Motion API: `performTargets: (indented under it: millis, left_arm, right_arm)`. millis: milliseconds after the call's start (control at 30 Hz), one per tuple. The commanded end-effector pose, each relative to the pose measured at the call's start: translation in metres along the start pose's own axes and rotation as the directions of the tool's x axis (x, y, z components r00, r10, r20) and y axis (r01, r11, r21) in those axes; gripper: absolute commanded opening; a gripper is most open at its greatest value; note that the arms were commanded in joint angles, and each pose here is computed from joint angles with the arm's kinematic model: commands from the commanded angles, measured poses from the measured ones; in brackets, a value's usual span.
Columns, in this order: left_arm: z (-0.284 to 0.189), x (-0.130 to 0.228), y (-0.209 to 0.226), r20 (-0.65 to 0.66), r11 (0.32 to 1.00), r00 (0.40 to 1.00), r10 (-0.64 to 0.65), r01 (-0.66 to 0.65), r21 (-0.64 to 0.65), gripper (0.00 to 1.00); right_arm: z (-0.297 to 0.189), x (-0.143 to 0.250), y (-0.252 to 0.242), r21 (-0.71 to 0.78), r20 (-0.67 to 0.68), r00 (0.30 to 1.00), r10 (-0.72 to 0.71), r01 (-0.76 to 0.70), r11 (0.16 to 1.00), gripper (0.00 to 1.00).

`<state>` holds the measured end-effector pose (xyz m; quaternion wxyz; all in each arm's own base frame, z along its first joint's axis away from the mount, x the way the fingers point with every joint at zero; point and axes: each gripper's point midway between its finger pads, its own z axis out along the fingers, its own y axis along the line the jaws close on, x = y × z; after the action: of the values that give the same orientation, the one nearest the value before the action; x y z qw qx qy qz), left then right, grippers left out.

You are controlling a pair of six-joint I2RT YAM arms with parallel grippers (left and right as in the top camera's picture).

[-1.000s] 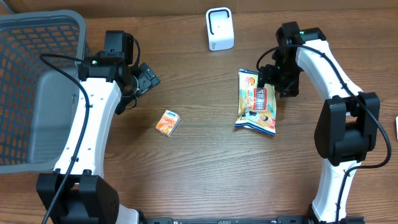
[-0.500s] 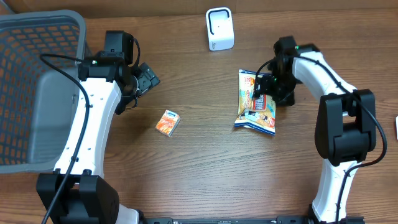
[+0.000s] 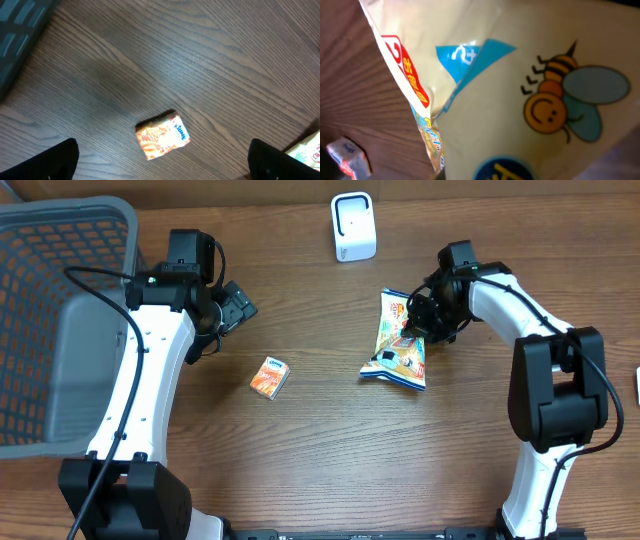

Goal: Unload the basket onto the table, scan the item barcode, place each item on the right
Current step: 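Raise the yellow bag up in front of the white scanner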

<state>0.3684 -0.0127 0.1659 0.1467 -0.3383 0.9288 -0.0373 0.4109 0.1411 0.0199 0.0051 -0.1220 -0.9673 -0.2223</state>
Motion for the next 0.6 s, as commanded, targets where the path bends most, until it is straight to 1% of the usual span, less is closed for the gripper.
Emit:
performTargets:
  millis: [0,133,200,300,400,433,500,567]
  left_arm:
    - [-0.007,-0.007,-0.001,0.031,1.000,0.999,0.014,-0.014,0.006,1.00]
    - [-0.007,-0.007,-0.001,0.031,1.000,0.999,0.015,-0.015,0.006,1.00]
    - [-0.007,-0.007,-0.001,0.031,1.000,0.999,0.015,-0.015,0.006,1.00]
    - [-0.007,-0.007,-0.001,0.031,1.000,0.999,0.014,-0.014,0.006,1.00]
    - [-0.007,-0.007,-0.001,0.031,1.000,0.999,0.014,-0.014,0.006,1.00]
    - [-0.007,-0.007,-0.001,0.031,1.000,0.999,0.014,-0.014,0.006,1.00]
    - [-0.007,-0.007,-0.001,0.031,1.000,0.999,0.014,-0.014,0.006,1.00]
    - [-0.007,-0.007,-0.001,0.031,1.000,0.999,0.014,-0.014,0.006,1.00]
  right_arm:
    - [-0.015,-0.012,0.017,-0.005,0.016,1.000,0.005,-0.005,1.000,0.04]
    - [-0.057,-0.036,0.058,-0.090,0.093,0.995,-0.042,0.051,0.995,0.04]
    - [-0.083,-0.054,0.088,-0.165,0.170,0.984,-0.059,0.088,0.982,0.04]
    - [-0.111,-0.080,0.125,-0.269,0.284,0.958,-0.034,0.114,0.956,0.04]
    - [-0.122,-0.099,0.147,-0.335,0.367,0.930,-0.004,0.136,0.932,0.04]
    - [-0.125,-0.110,0.160,-0.368,0.414,0.910,0.013,0.154,0.917,0.04]
    - [-0.125,-0.121,0.174,-0.411,0.444,0.894,0.064,0.140,0.901,0.04]
    - [-0.122,-0.127,0.188,-0.450,0.458,0.885,0.085,0.148,0.881,0.04]
